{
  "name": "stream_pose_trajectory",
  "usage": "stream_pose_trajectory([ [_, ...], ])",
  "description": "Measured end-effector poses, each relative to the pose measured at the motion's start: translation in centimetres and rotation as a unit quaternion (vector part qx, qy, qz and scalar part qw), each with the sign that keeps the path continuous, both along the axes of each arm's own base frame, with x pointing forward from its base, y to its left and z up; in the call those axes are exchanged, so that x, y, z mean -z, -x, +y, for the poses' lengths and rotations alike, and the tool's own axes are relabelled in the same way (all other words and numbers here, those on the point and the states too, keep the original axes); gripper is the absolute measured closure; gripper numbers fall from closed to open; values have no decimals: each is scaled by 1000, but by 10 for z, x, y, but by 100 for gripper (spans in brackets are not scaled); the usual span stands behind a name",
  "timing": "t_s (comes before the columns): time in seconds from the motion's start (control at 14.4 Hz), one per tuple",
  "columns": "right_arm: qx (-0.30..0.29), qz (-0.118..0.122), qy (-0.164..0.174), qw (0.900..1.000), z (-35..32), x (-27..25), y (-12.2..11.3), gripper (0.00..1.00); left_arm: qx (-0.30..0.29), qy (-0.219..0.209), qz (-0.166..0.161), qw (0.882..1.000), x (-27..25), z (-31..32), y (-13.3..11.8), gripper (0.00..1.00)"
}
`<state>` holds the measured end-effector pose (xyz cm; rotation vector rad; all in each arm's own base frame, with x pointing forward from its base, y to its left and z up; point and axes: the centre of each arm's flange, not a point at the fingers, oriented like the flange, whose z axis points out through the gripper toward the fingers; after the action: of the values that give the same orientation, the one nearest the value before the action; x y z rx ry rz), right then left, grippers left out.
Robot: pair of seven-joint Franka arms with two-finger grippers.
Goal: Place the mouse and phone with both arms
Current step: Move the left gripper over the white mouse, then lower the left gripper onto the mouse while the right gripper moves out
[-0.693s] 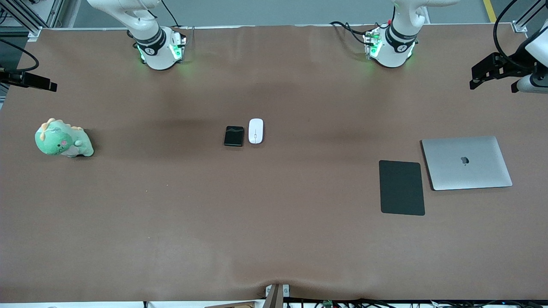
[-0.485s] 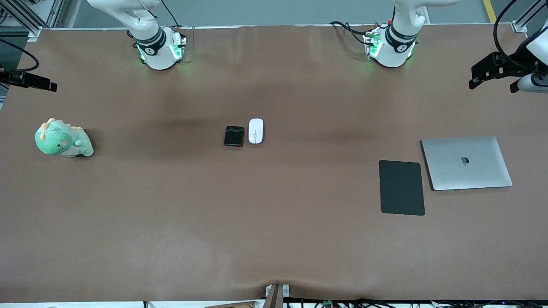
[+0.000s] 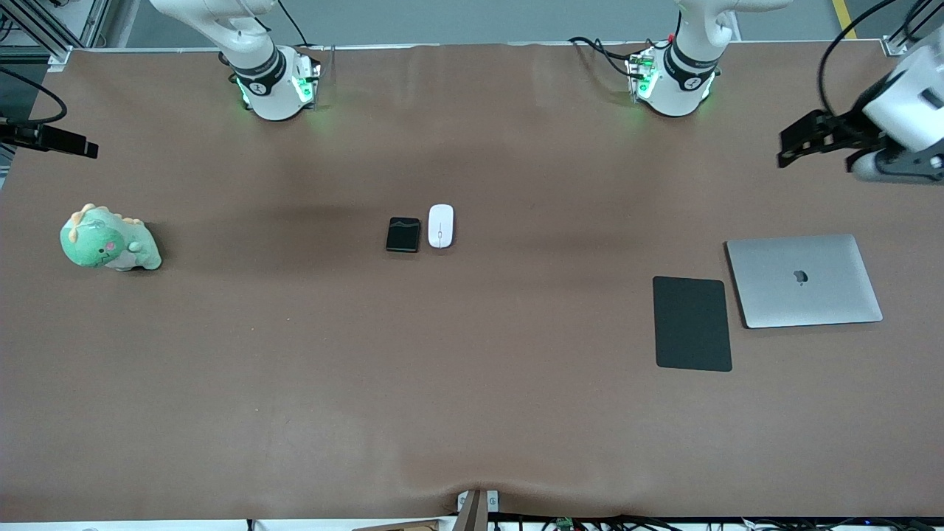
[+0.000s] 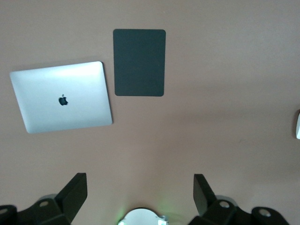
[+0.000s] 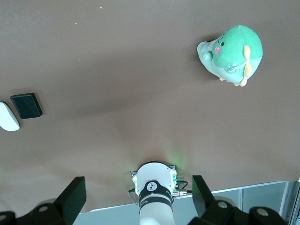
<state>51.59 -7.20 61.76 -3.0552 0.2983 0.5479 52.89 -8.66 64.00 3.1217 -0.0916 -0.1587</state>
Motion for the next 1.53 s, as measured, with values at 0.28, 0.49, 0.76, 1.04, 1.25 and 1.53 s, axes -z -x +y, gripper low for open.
stream_pose_trajectory([
  [0.28, 0, 0, 0, 1000, 0, 0, 0, 0, -30, -3, 14, 999, 13, -74, 4, 0],
  [0.49, 0, 0, 0, 1000, 0, 0, 0, 0, -27, 20, 26, 999, 21, -123, 14, 0],
  [0.76, 0, 0, 0, 1000, 0, 0, 0, 0, -8, 36, 21, 999, 36, -190, 26, 0],
  [1.04, 0, 0, 0, 1000, 0, 0, 0, 0, -12, 50, 5, 999, 61, -270, 53, 0],
  [1.25, 0, 0, 0, 1000, 0, 0, 0, 0, -9, 50, 1, 999, 87, -325, 84, 0],
  [1.53, 0, 0, 0, 1000, 0, 0, 0, 0, -20, 27, -28, 999, 144, -405, 125, 0],
])
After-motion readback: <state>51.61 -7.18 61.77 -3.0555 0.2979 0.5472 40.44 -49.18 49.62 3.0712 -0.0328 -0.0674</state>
